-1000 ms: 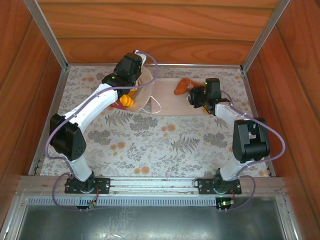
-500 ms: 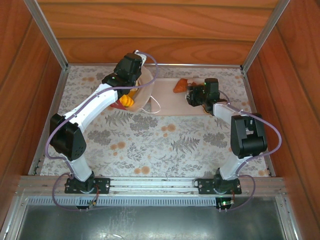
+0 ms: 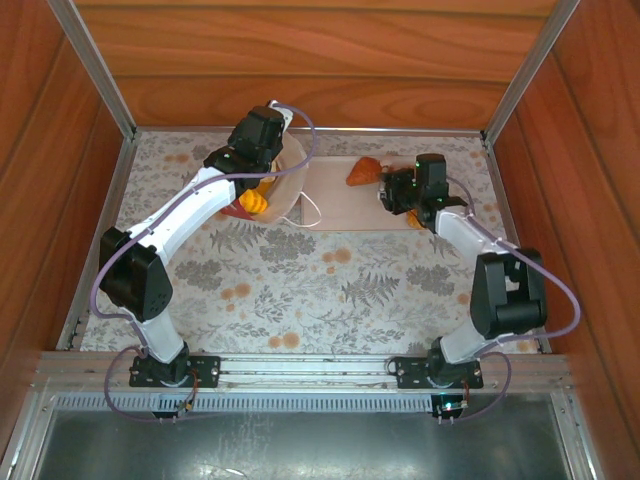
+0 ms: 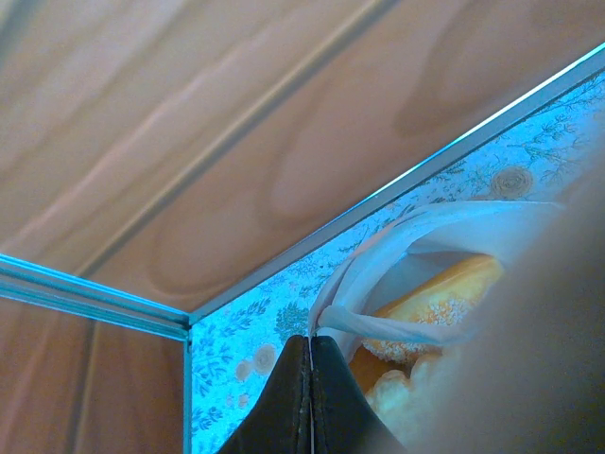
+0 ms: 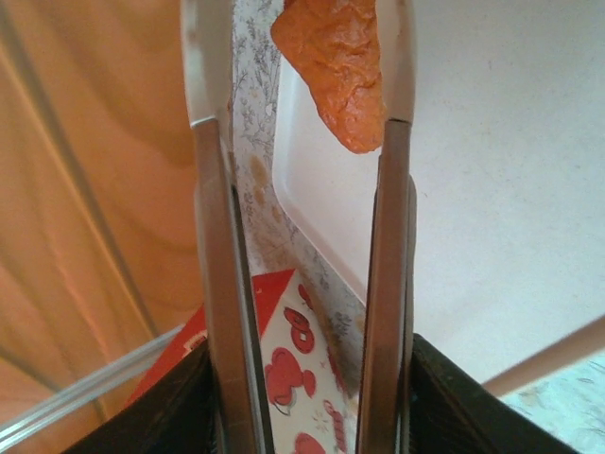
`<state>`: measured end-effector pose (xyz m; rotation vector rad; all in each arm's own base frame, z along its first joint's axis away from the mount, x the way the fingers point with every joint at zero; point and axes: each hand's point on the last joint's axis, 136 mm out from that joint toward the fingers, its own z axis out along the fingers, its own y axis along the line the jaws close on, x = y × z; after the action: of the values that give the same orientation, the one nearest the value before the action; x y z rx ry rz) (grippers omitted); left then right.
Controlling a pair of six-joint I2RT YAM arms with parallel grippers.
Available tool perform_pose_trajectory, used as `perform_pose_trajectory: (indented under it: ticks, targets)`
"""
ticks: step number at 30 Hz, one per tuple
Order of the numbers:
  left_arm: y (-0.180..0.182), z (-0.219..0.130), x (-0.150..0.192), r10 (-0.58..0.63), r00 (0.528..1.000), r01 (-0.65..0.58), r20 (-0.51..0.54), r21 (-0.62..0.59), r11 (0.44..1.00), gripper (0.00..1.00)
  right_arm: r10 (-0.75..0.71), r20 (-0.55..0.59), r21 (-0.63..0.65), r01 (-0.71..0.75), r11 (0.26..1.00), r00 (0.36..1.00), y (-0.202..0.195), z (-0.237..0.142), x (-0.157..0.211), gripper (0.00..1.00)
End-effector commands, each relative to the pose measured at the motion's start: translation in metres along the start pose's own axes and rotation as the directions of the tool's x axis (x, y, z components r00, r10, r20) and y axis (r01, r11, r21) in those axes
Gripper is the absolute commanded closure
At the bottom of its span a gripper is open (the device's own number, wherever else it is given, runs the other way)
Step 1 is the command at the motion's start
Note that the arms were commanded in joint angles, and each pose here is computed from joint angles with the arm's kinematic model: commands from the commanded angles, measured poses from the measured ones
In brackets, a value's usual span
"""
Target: Take the fake bread out of the paper bag
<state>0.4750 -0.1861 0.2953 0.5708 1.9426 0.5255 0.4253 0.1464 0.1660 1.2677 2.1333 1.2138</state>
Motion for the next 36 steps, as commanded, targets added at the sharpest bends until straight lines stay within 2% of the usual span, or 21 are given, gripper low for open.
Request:
perform_pose_trajectory:
  ticks: [1,5,9,11,18,26,36]
  targets:
    - [0.017,-0.011,-0.019,-0.051,0.996,0.054,0.069,-0.042,0.998,1.0,-0.12,0.066,0.01,0.12,0.993,0.991,0.016,-0.031,-0.005,0.56]
    - [0.018,-0.012,-0.019,-0.054,0.996,0.057,0.07,-0.047,0.997,1.0,-0.249,0.082,0.024,0.248,0.968,0.965,0.031,-0.053,-0.002,0.64]
    - [0.021,-0.013,-0.021,-0.06,0.995,0.064,0.075,-0.053,0.997,1.0,-0.391,-0.019,0.026,0.391,0.92,0.92,0.054,-0.057,0.012,0.7]
    - [0.022,-0.014,-0.022,-0.064,0.995,0.068,0.079,-0.054,0.996,1.0,-0.413,-0.072,0.024,0.415,0.909,0.908,0.057,-0.051,0.018,0.7]
    - [0.02,-0.013,-0.022,-0.071,0.994,0.074,0.078,-0.047,0.996,1.0,-0.372,-0.158,-0.012,0.375,0.927,0.915,0.06,-0.018,0.024,0.69]
    - [0.019,-0.011,-0.019,-0.06,0.996,0.064,0.07,-0.05,0.997,1.0,-0.357,-0.281,-0.007,0.37,0.929,0.891,0.059,0.034,0.037,0.71]
    - [0.018,-0.011,-0.018,-0.062,0.996,0.065,0.067,-0.049,0.997,1.0,-0.295,-0.305,0.069,0.33,0.941,0.905,0.04,0.076,0.03,0.72]
